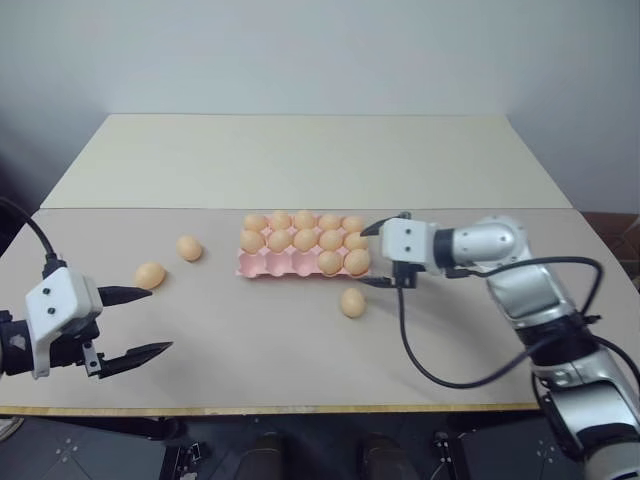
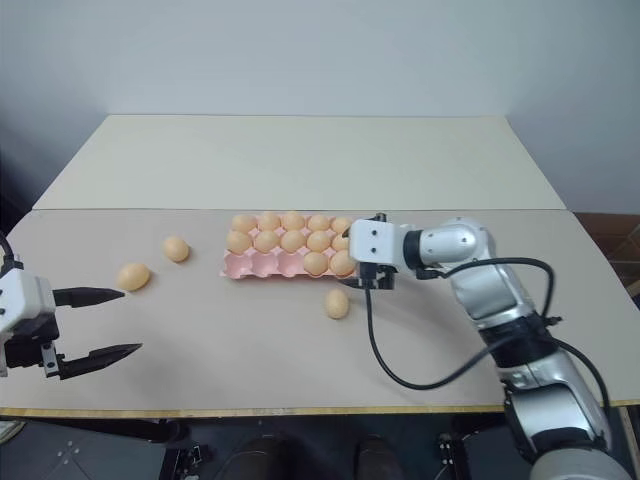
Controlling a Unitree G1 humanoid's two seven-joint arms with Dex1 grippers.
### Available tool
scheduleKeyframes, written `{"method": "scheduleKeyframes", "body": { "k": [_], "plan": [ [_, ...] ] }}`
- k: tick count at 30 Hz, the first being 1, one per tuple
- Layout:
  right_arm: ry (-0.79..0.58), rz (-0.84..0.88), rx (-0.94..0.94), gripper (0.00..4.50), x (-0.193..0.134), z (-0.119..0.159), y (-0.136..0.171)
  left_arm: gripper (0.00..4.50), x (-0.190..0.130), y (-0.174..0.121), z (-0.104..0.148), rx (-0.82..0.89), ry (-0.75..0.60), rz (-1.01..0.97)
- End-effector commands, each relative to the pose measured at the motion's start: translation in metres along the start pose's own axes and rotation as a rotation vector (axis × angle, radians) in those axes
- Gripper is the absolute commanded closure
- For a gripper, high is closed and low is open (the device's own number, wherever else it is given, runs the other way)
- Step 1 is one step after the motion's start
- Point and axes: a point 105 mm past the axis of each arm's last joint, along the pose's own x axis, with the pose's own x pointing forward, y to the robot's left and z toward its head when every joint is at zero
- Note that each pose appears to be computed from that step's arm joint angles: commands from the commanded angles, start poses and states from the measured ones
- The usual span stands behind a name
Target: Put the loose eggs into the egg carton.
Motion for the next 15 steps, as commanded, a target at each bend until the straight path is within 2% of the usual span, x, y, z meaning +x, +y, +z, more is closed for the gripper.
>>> {"method": "scheduleKeyframes", "body": {
  "k": [1, 9, 15],
  "plan": [
    [-0.042, 0.024, 0.008, 0.02, -0.034, 0.018, 0.006, 0.00, -0.001, -0.003, 0.018, 0.026, -0.078, -0.019],
    [0.038, 0.060, 0.125, 0.02, -0.114, 0.012, 0.021, 0.00, -0.010, -0.002, 0.038, 0.015, -0.192, -0.041],
    [0.114, 0.056, 0.189, 0.02, -0.145, 0.005, 0.031, 0.00, -0.013, -0.003, 0.041, 0.008, -0.211, -0.058]
  ]
}}
